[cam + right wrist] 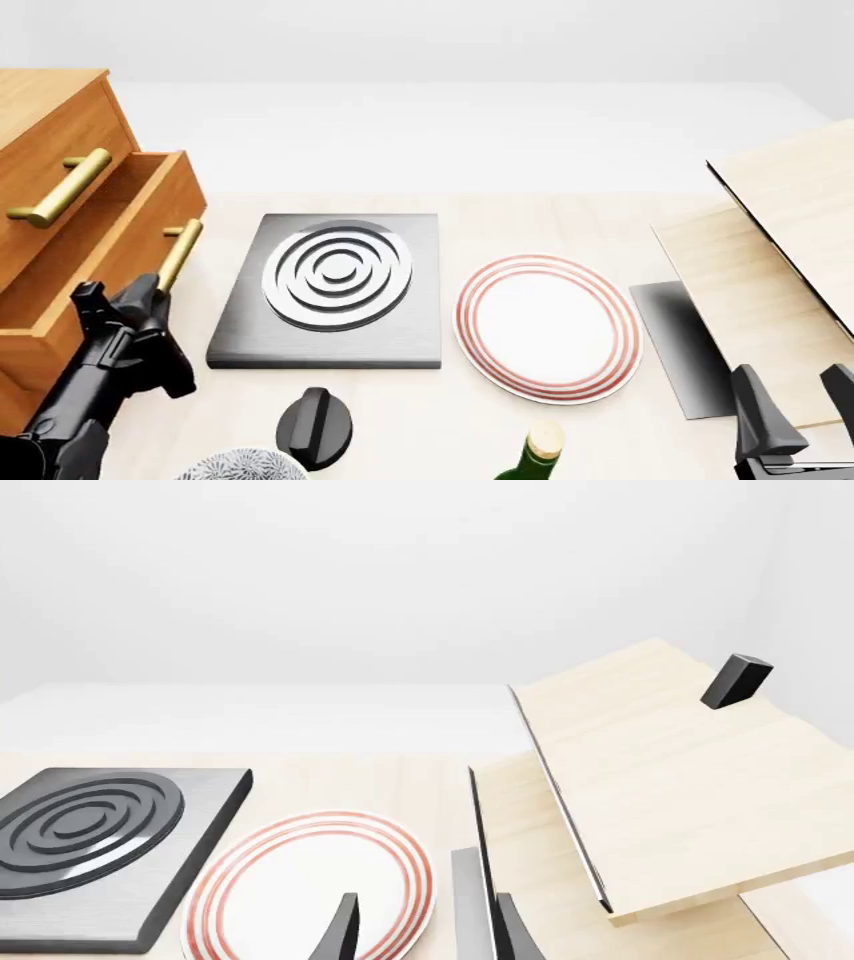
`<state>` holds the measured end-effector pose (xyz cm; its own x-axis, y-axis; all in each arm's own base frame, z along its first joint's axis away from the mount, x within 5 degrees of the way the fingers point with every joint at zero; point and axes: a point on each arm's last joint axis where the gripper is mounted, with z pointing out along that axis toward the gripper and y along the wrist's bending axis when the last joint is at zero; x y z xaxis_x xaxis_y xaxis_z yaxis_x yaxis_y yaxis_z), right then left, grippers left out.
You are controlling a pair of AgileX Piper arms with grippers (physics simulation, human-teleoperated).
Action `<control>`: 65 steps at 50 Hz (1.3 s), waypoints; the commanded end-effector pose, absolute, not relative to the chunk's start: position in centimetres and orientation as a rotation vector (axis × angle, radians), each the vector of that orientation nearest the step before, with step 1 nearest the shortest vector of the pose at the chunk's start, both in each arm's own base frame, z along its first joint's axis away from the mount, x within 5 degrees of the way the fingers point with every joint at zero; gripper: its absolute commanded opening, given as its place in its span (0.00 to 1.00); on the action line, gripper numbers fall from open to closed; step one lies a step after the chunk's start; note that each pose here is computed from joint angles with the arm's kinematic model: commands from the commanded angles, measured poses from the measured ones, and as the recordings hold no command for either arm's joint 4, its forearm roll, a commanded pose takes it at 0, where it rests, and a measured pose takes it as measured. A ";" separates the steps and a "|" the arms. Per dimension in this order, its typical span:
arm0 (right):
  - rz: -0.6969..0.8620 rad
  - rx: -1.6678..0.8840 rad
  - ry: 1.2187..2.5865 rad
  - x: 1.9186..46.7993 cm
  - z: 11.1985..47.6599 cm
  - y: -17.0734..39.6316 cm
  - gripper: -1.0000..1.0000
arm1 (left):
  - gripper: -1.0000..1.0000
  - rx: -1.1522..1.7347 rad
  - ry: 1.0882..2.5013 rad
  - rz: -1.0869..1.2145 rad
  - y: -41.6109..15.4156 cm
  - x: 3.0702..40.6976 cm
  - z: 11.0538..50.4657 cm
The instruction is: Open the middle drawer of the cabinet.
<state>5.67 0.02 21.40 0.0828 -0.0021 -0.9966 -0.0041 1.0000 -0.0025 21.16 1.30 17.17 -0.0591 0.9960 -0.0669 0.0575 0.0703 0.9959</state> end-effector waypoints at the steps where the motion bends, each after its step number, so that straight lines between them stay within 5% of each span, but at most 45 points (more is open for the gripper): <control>1: 0.001 -0.004 1.487 5.7 21.4 0.0 1.00 | 0.00 1.134 1.262 1.215 1.1 20.1 18.3; 26: 0.001 -0.004 1.487 5.7 21.4 0.0 1.00 | 0.00 1.128 1.244 1.226 1.0 19.4 18.6; 27: 0.001 -0.004 1.487 5.7 21.4 0.0 1.00 | 1.00 1.126 1.242 1.229 1.0 19.3 18.6; 65: 0.002 -0.004 1.487 5.7 21.4 0.0 1.00 | 1.00 1.108 1.196 1.238 0.6 16.6 19.1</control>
